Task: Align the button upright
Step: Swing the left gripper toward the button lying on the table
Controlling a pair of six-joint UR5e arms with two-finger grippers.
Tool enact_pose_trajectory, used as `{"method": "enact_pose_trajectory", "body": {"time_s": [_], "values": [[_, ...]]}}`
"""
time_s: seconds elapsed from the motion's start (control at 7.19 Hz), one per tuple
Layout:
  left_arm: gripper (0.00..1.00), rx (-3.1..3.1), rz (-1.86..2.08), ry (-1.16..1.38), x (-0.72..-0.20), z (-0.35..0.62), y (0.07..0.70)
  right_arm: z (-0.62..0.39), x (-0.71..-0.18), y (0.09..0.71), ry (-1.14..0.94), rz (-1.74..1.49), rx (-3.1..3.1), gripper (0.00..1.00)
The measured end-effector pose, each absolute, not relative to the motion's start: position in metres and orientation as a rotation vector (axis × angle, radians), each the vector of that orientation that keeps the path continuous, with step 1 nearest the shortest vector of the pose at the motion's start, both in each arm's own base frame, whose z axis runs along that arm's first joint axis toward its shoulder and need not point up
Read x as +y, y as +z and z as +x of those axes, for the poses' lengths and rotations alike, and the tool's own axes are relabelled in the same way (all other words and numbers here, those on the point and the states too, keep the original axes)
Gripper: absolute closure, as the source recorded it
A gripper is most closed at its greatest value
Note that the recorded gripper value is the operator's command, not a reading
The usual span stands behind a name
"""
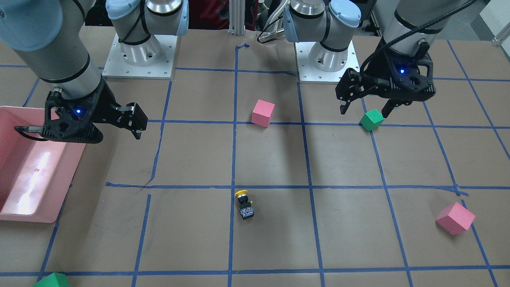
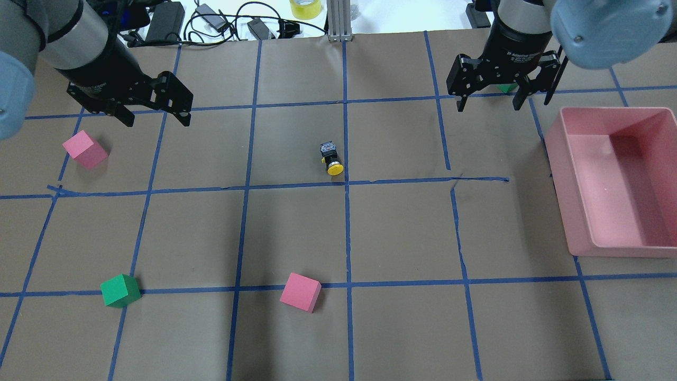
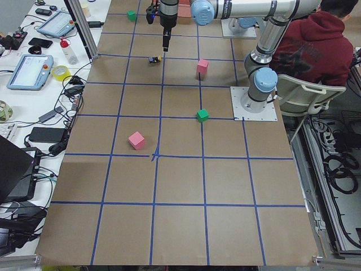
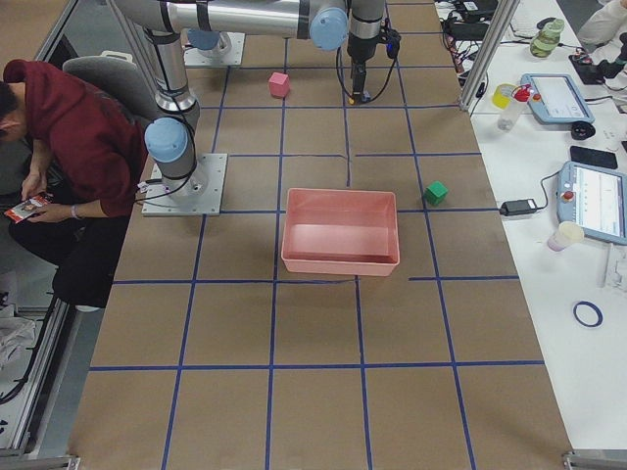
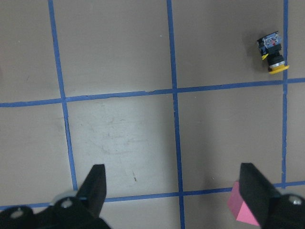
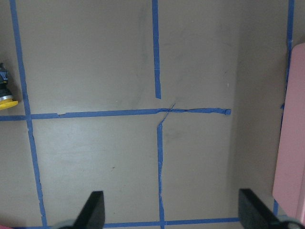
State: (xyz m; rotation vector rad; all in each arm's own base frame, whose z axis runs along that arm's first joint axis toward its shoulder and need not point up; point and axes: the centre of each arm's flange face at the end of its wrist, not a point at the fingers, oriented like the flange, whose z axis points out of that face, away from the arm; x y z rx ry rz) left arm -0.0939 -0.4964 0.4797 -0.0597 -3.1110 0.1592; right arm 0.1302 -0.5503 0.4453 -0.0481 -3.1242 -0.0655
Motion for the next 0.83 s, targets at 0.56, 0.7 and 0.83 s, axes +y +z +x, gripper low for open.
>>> {"method": "enact_pose_trajectory", "body": {"time_s": [0.56,0.7,0.83], "values": [[0.0,-3.079,0.005,0.387,-0.486,-0.15,0.406,0.128,-0.535,0.454,-0.102,-0.034,-3.084,0.0],[0.0,-3.06,0.005,0.471,-0.489,-0.161,0.381,0.13,-0.533,0.456,-0.103,-0.018,-3.063,0.0],[0.0,-3.043,0.003,0.536,-0.494,-0.167,0.356,0.133,-0.531,0.458,-0.1,-0.007,-3.054,0.0]]}}
